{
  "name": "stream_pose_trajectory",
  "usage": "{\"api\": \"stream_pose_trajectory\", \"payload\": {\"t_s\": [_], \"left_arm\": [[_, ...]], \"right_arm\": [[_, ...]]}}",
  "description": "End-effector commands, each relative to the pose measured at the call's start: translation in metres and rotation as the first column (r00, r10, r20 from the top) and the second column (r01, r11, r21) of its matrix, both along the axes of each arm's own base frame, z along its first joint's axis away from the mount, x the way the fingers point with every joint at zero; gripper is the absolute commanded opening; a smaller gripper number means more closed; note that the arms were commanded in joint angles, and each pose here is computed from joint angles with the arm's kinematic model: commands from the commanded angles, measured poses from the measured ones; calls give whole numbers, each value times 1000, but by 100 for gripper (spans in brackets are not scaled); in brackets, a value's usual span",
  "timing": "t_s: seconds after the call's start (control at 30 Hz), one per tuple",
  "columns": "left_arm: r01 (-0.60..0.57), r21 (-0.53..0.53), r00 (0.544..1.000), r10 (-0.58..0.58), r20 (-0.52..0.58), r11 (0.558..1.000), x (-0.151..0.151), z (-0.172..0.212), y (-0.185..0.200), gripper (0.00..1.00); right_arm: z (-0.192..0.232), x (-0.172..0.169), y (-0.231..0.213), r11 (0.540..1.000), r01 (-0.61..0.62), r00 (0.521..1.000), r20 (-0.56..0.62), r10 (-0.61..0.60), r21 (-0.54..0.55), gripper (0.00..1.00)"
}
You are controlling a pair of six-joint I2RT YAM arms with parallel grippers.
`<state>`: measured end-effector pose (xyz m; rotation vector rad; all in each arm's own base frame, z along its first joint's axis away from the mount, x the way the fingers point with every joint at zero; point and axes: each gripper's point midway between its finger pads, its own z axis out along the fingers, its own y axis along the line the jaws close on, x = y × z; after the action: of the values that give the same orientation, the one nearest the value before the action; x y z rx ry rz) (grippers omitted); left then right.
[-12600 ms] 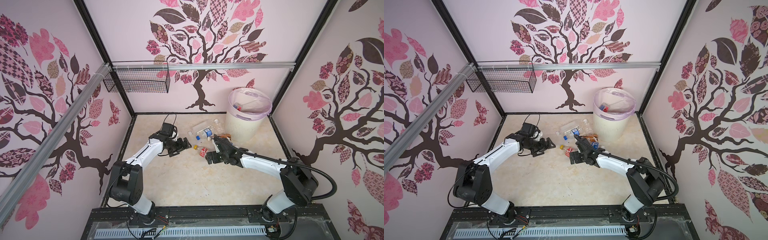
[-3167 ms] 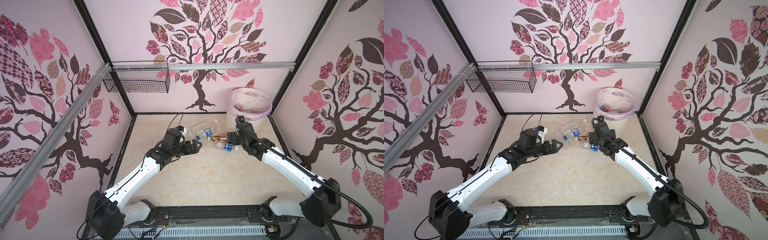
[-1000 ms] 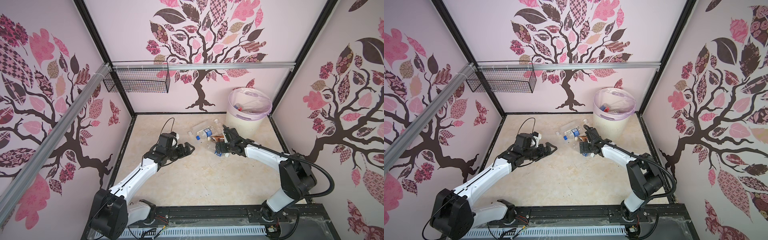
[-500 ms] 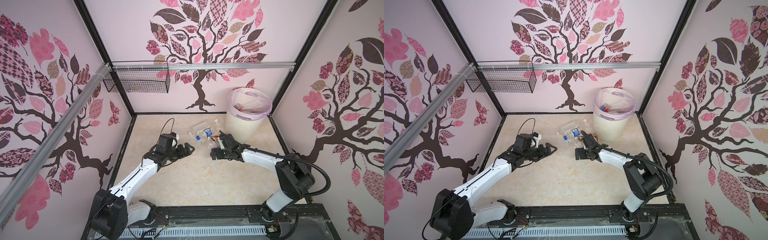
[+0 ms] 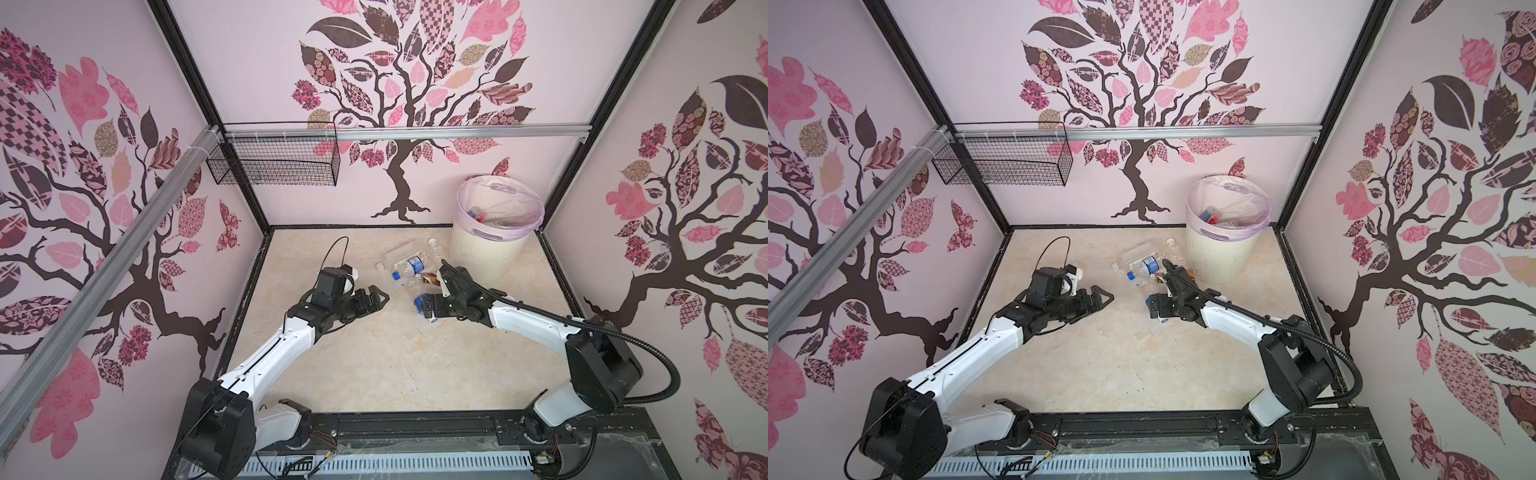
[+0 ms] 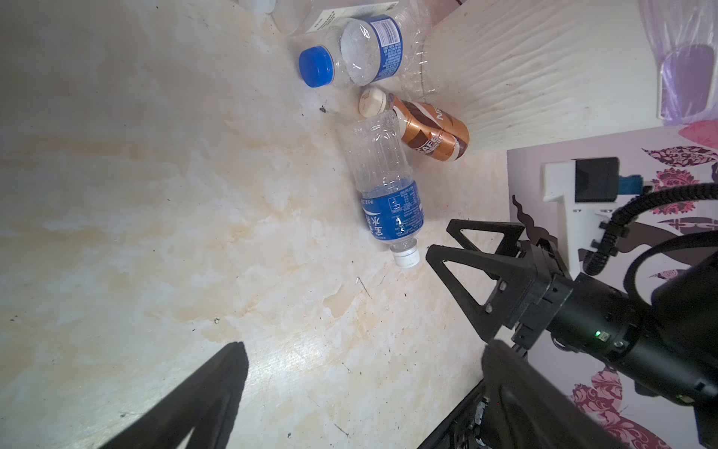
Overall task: Throw the plastic bottles in the bin
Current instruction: 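Push the Pocari Sweat bottle toward the left gripper with the right gripper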
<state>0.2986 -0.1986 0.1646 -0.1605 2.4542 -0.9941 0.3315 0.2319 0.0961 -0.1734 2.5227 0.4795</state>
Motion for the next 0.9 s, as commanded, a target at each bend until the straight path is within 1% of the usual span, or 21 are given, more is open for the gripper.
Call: {"api": "stream_pose_trajectory", "payload": {"t_s": [0.0,0.17,0.4,0.6,0.73,0.8,0.87], "left_arm": [[-6,19,1000,6,-19,1000,-2,-13,4,98],[-16,24,1000,16,-24,1000,-1,-15,5,98],[-47,18,998,48,-50,999,3,-21,12,98],[-123,12,990,123,-68,992,12,-24,34,98],[-124,16,989,125,-76,992,12,-26,36,98],[-124,22,989,126,-84,992,11,-28,36,98],[-121,24,988,122,-91,992,11,-30,36,98]], "right_arm": [[-1,-3,5,1000,-12,1000,-22,13,13,100],[-9,-8,23,996,-25,998,-58,30,83,100],[-23,-16,51,993,-66,993,-87,75,93,100],[-13,-22,78,986,-111,989,-81,122,127,99],[-3,-26,95,974,-146,985,-70,160,174,99],[1,-25,93,975,-143,986,-58,155,170,99],[6,-23,85,982,-138,989,-35,144,131,99]]}}
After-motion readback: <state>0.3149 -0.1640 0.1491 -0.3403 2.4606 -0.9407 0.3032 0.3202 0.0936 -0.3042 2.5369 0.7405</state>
